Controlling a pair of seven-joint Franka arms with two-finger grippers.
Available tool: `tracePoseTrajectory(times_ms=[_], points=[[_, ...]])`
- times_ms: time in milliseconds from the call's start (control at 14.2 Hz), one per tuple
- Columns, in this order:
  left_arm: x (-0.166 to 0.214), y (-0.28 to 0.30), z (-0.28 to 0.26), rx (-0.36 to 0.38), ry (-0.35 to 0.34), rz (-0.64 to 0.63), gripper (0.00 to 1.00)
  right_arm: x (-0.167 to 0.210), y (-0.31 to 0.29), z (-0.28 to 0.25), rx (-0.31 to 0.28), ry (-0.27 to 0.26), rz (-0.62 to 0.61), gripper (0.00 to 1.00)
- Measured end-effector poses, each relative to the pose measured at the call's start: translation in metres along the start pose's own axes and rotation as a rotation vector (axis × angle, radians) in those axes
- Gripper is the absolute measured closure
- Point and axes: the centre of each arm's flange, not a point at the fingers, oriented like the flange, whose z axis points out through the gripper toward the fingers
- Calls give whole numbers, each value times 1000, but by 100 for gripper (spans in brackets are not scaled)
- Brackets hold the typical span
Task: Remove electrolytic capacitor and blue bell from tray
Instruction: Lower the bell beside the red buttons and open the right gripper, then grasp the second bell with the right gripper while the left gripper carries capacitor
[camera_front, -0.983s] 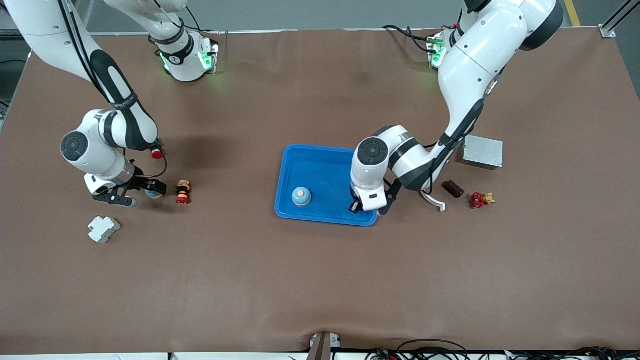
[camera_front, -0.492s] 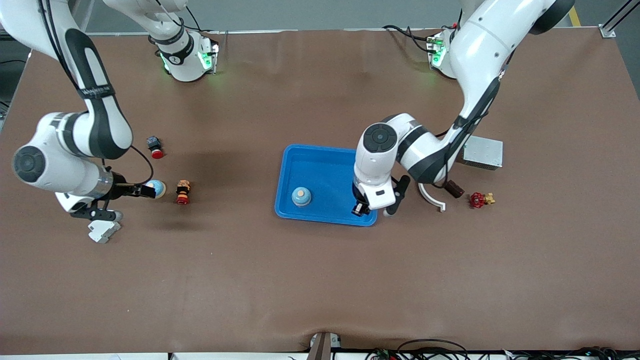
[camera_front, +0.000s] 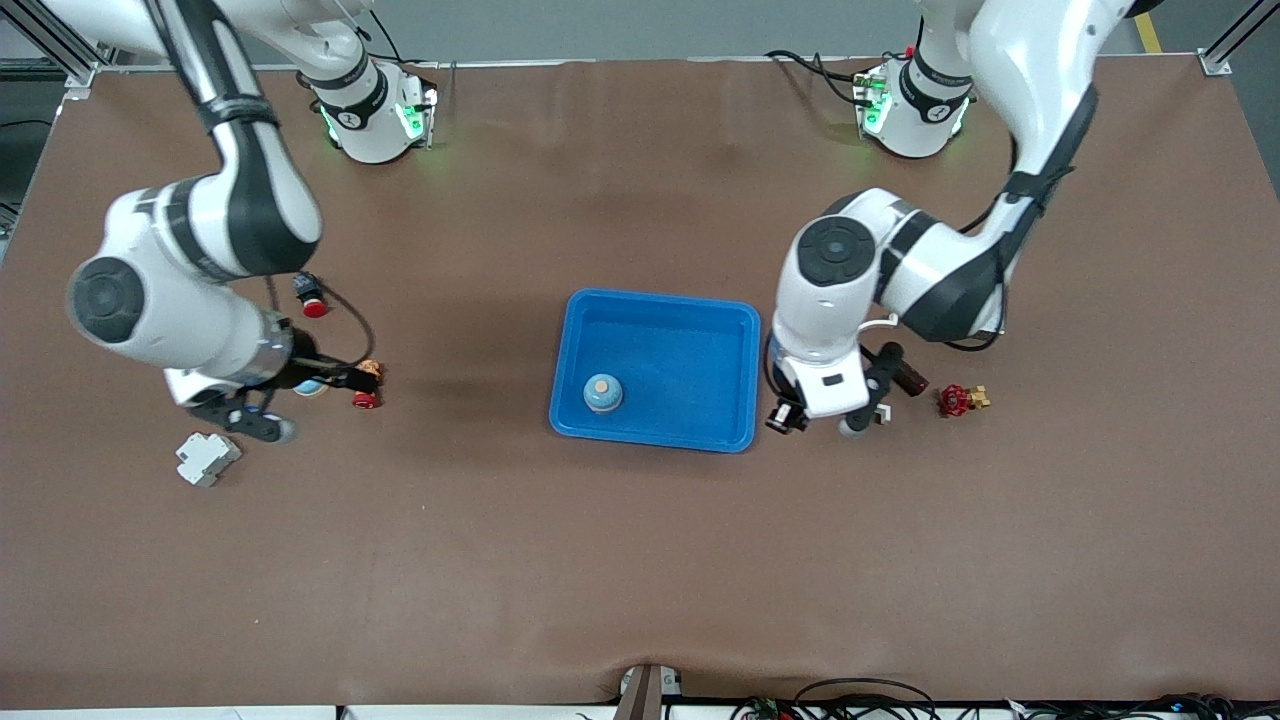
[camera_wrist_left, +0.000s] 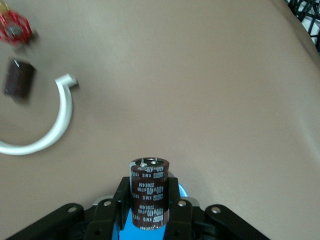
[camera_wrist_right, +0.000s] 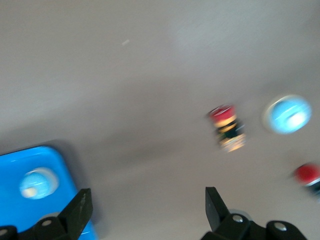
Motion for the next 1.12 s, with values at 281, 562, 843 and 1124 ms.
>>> tracePoseTrajectory(times_ms=[281,562,843,1124], points=[[93,-36,-4,78,-48,89,67,-65,-96,20,65,74,126,0],[161,-80,25,137,-89,153,67,-100,-165,96,57,128,221,0],[207,-123,56,186,-139,280,67,-111,-218,172,-2,178,271,0],[239,-165,94,231,-154,338,67,-104,-231,206,13,191,267,0]])
